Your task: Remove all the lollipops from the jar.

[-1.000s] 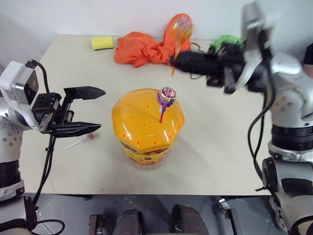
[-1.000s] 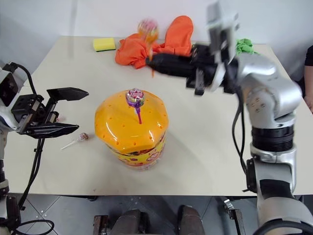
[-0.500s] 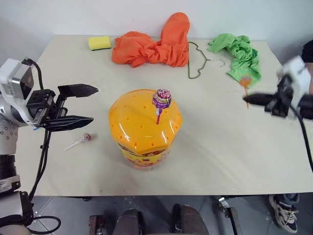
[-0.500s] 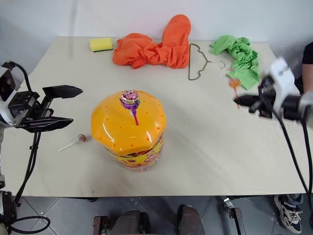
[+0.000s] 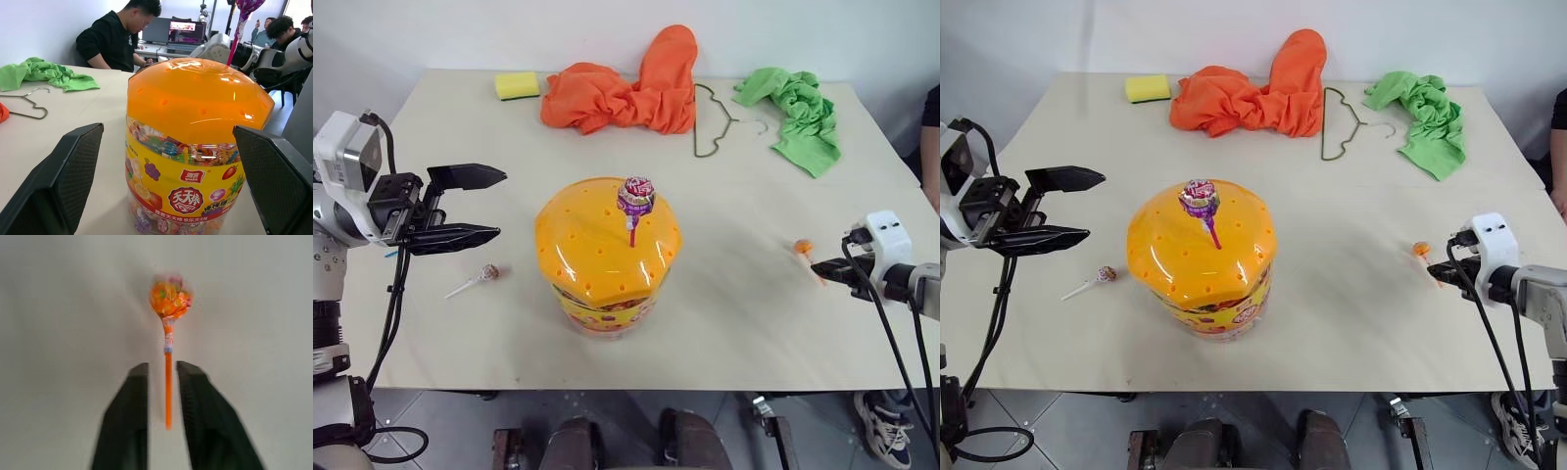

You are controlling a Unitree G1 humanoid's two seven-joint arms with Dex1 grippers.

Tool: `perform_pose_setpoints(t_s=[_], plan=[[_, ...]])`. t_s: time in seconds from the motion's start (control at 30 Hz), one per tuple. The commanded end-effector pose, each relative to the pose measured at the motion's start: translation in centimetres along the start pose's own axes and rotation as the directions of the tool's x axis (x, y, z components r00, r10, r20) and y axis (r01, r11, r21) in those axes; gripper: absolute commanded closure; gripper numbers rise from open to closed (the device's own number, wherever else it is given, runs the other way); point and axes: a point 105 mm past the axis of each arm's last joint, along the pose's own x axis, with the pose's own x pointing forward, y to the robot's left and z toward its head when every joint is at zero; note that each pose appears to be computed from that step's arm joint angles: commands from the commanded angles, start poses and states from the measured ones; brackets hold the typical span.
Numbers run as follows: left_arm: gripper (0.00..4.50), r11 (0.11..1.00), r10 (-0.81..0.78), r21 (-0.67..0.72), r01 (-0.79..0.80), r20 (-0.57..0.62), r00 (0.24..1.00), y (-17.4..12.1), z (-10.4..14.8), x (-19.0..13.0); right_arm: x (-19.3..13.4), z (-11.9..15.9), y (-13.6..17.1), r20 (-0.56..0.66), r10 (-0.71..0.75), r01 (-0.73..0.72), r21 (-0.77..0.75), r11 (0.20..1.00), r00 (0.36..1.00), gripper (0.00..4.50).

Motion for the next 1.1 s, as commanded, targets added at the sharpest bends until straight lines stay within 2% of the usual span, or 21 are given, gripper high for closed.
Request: perform_pose_setpoints(t_s=[0.03,0.17,0.23,0.33,0.4,0.53,0.67,0.77,0.83,0.97,1.07,1.1], plan=[[0.0,0.996,-0.072,0.043,0.072,0.004,0.997,-0.9,1.0,0.0,-2.6,2.4,1.0,0.144,0.038,-0.031,-0.057,0.998,0.989,2.16],[0.0,0.996,-0.074,0.045,0.074,0.008,0.997,-0.8,1.1,0.1,-5.0,4.4,2.9,0.26,0.114,-0.086,-0.118,0.989,0.959,0.75],[0.0,0.996,-0.076,0.046,0.076,0.01,0.997,-0.8,1.1,0.2,-6.8,6.6,4.9,0.353,0.208,-0.148,-0.189,0.971,0.912,0.04],[0.0,0.996,-0.079,0.047,0.078,0.014,0.997,-0.7,1.1,0.3,-8.9,9.3,8.0,0.43,0.344,-0.234,-0.288,0.928,0.835,0.01],[0.0,0.995,-0.082,0.05,0.081,0.017,0.997,-0.6,1.1,0.4,-9.6,11.0,11.2,0.423,0.474,-0.316,-0.391,0.864,0.773,0.01],[0.0,0.995,-0.087,0.053,0.085,0.021,0.996,-0.4,1.1,0.7,-10.4,12.7,16.0,0.366,0.652,-0.429,-0.528,0.733,0.664,0.01],[0.0,0.995,-0.087,0.059,0.085,0.025,0.996,-0.3,1.2,0.8,-10.9,13.1,20.5,0.24,0.802,-0.509,-0.665,0.546,0.547,0.01],[0.0,0.995,-0.083,0.061,0.081,0.028,0.996,-0.4,1.1,0.8,-11.3,13.7,22.9,0.186,0.875,-0.547,-0.717,0.432,0.447,0.01],[0.0,0.995,-0.08,0.062,0.078,0.028,0.996,-0.5,1.1,0.7,-11.5,13.9,23.7,0.166,0.899,-0.566,-0.727,0.389,0.405,0.01],[0.0,0.996,-0.062,0.062,0.06,0.029,0.998,-0.9,1.0,0.6,-11.6,14.2,26.3,0.121,0.96,-0.606,-0.754,0.253,0.251,0.01],[0.0,0.997,-0.054,0.065,0.052,0.032,0.998,-1.1,1.0,0.6,-11.4,14.2,27.3,0.083,0.978,-0.62,-0.762,0.188,0.193,0.01],[0.0,0.997,-0.052,0.066,0.049,0.032,0.998,-1.2,1.0,0.6,-11.6,14.2,27.6,0.073,0.985,-0.624,-0.765,0.157,0.158,0.19]])
